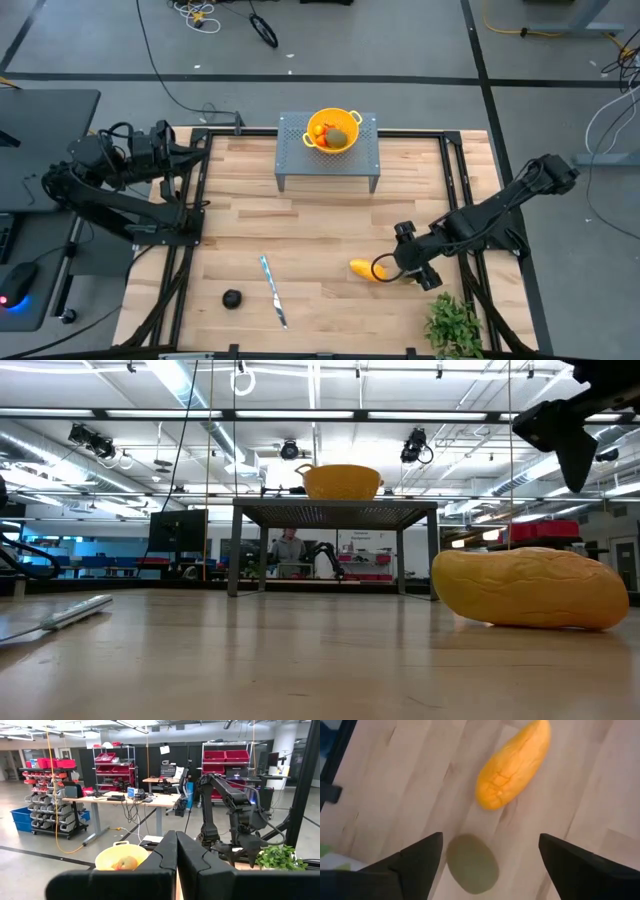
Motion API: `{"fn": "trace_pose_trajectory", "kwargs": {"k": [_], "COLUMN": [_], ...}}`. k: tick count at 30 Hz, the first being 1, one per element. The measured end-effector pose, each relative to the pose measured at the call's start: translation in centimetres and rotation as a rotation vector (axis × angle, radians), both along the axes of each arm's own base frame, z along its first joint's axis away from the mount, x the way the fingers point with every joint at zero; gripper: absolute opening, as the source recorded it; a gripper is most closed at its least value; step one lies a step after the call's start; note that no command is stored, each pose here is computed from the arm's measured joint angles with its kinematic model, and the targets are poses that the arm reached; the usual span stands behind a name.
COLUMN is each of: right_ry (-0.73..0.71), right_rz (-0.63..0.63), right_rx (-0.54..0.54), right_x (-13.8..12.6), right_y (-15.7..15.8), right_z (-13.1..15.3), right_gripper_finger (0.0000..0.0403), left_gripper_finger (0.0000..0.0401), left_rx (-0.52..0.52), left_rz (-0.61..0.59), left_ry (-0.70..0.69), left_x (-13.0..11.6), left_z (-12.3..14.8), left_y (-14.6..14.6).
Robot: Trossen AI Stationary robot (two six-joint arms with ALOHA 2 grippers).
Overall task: Pick & Place Fruit
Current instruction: Put the kiwi into the yellow colander bowl on the shelf
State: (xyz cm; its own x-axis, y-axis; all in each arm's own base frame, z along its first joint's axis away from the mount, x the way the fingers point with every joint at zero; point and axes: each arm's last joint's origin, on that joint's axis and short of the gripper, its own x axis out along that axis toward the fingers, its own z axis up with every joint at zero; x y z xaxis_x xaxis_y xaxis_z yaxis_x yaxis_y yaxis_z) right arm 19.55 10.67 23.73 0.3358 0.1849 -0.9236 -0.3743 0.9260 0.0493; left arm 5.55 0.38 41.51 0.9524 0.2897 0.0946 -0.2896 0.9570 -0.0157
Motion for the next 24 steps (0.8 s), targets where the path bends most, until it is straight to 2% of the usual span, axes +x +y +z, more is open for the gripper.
{"fn": "trace_pose_trajectory", "kwargs": {"k": [15, 24], "right_ry": [0.114, 0.16], "right_rz": [0.196, 0.26], "right_rx": [-0.061, -0.129], "right_x": [0.9, -0.5], "right_y": [1.2, 1.7], "right_z": [-2.7, -4.8], "right_gripper_finger": [0.0342, 0.034], "left_gripper_finger": [0.0002, 0.0002], "left_rx": [0.0, 0.002], "left_rz": [0.001, 0.005], "left_ry": [0.0, 0.001], "left_x": [0.0, 0.0], "left_z": [0.0, 0.0], "left_y": [0.0, 0.0]}}
